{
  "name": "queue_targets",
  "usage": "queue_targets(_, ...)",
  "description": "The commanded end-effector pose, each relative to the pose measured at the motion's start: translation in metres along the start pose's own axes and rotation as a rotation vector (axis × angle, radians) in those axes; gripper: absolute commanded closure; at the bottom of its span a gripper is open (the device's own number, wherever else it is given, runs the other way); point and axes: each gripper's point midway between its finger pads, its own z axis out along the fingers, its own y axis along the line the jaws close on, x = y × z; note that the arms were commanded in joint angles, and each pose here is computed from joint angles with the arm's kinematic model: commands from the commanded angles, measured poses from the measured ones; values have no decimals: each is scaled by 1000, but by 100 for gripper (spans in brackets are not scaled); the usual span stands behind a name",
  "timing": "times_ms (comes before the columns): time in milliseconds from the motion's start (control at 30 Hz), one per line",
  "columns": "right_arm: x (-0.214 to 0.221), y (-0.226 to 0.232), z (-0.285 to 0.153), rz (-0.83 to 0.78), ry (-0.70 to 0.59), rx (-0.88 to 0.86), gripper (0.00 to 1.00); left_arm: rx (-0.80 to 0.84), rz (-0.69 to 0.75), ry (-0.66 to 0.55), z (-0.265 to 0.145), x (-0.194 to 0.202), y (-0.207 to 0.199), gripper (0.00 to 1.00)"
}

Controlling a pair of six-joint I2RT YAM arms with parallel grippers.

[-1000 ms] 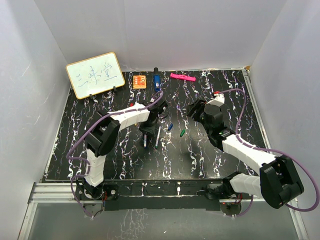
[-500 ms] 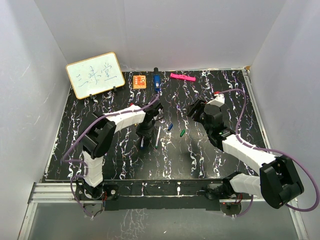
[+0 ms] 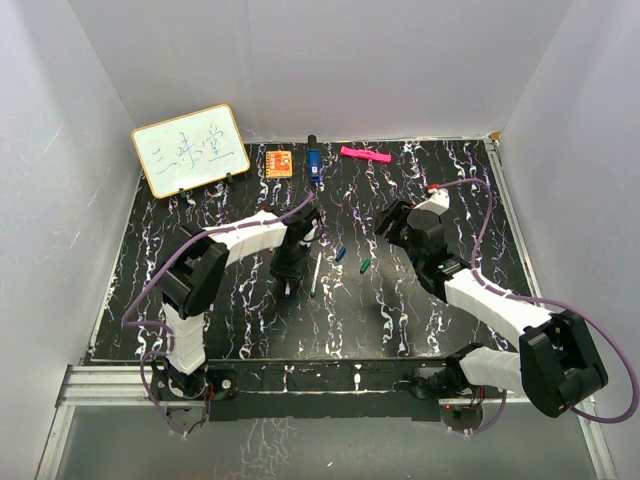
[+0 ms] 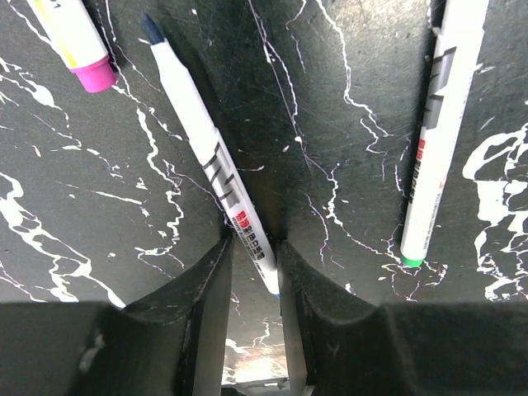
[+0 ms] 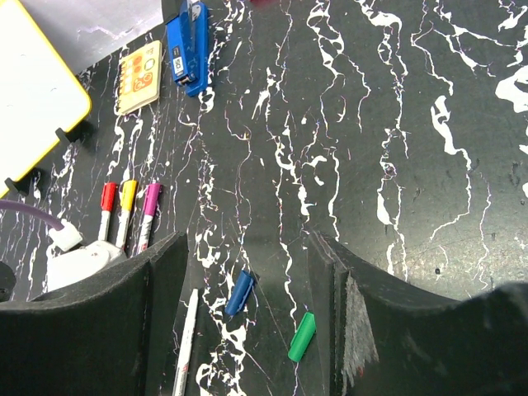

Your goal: Insert the pens into the pen caps

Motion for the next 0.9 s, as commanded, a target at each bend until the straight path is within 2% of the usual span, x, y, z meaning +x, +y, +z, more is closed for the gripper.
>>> queue_targets(0, -22, 15, -1, 15, -63, -35, 42, 25, -15, 173, 46, 37, -6, 73)
queue_targets(867, -13, 24, 0, 20, -29, -94, 42, -16, -45, 41, 45, -18, 3, 72)
